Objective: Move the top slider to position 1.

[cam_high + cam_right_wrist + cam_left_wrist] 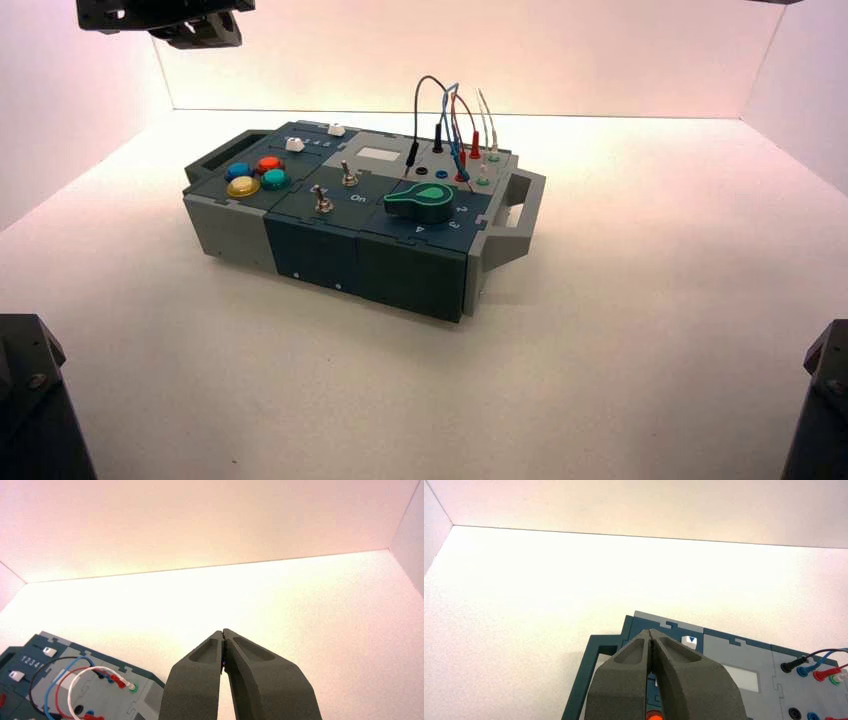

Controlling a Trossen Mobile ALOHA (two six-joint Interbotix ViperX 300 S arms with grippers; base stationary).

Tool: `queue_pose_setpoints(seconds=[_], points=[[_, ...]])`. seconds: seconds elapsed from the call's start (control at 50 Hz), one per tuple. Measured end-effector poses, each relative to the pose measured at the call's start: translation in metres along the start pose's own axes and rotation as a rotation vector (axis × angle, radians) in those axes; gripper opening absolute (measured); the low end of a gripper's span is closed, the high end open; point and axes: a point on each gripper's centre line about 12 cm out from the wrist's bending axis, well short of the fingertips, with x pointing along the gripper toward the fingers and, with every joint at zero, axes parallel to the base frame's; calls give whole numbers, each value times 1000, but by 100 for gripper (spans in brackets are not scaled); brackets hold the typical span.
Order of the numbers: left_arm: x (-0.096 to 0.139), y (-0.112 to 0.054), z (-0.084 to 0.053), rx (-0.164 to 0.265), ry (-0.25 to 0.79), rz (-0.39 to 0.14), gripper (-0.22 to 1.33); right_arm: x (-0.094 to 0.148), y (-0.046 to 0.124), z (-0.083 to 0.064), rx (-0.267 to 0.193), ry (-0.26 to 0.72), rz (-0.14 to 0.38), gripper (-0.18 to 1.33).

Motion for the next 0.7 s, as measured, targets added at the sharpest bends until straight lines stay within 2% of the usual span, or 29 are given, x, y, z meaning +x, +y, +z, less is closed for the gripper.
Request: queue_pose_setpoints(seconds=[0.4,0.52,0.56,0.6,0.64,0.7], points=[[0,-3,-1,12,3,-10,-16,8,-1,-8,-2,51,-9,-14],[0,-15,3,69,10,-45,-16,9,-2,-10,-3,58,-12,-14],[1,-24,3,102,21,-70,-16,10,-1,-9,-2,57,-10,-14],[2,-27,4,110,24,-79,-16,10,-2,-9,-2,57,-12,-14],[6,-39,3,151,47,-108,-16,10,-2,-10,-4,60,-11,-14],[12,-46,1,171,76,-124,-16,10,-2,-10,-2,60,-12,-14]])
